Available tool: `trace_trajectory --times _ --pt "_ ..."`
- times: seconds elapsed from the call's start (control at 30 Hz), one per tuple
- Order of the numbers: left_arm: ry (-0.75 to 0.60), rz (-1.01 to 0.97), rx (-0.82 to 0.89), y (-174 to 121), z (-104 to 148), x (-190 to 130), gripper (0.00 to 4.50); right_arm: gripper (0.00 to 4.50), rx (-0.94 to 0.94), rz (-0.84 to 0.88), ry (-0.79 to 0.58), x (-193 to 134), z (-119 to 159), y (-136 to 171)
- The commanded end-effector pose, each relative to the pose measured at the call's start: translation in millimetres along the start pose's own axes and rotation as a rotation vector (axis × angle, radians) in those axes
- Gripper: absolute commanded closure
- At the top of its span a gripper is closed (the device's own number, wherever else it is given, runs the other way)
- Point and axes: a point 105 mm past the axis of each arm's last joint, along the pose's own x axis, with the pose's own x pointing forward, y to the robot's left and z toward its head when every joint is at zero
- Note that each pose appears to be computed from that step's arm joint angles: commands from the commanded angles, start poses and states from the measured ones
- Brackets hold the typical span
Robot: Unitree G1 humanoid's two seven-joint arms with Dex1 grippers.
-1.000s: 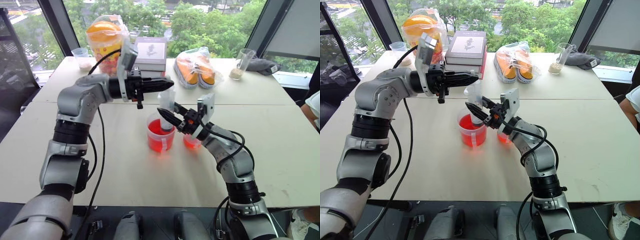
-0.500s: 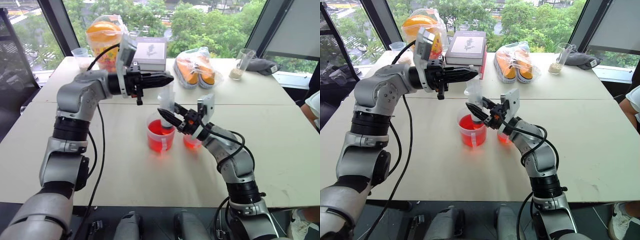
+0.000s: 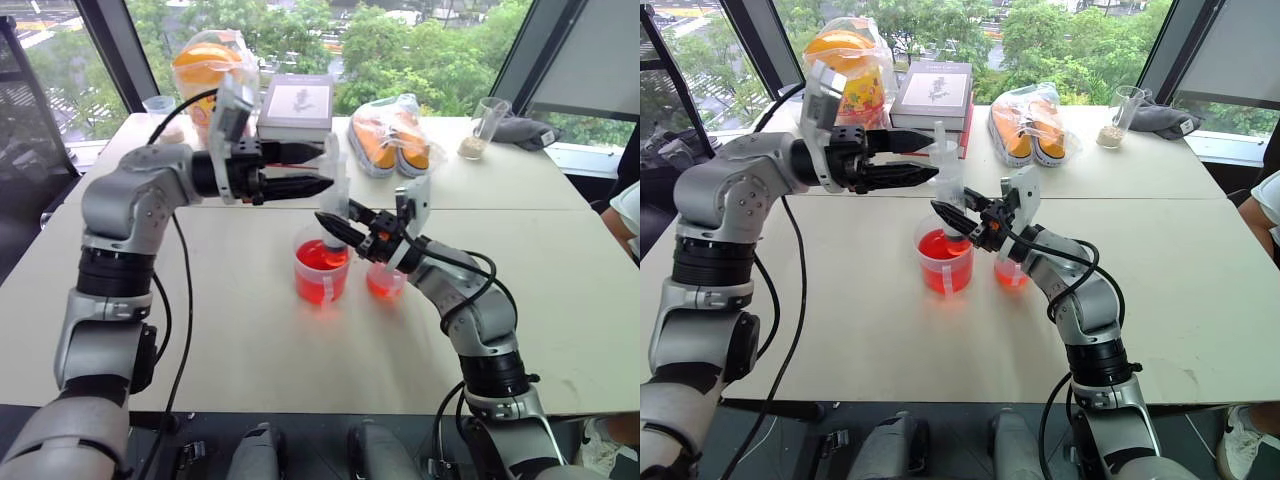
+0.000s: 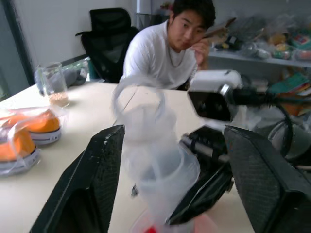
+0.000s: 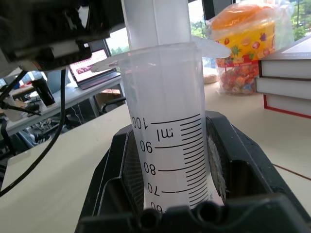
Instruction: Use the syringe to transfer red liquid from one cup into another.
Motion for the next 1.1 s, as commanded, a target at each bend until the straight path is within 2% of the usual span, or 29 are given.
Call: trace_trajectory --times 0.03,0.23,0.37,0.47,0.53,0.7,0.93,1.1 --pt "0.0 0.028 0.012 -3 4 -13 1.13 3.01 -0.079 0.03 -0.124 2 42 6" --pt "0.006 0.084 -0.013 0 1 -30 1.13 3.01 -0.095 0.016 -0.159 2 59 6" --pt "-0.007 0.088 -0.007 0 2 -27 1.13 3.01 -0.133 -0.026 -0.216 -5 90 -2" --pt "-0.024 0.065 -0.006 0 3 -17 1.13 3.01 -0.18 -0.106 -0.253 -26 121 -21" --pt "-0.029 0.048 -0.001 -1 2 -12 1.13 3.01 -0.203 -0.149 -0.242 -38 127 -28" --pt "-0.04 0.002 0.007 -2 4 -1 1.13 3.01 -0.19 -0.254 -0.158 -65 98 -43" --pt "-0.104 -0.043 0.055 9 24 31 1.13 3.01 -0.12 -0.303 -0.093 -73 49 -43" --pt "-0.146 -0.125 0.093 5 40 57 1.13 3.01 -0.119 -0.317 -0.082 -74 40 -42"
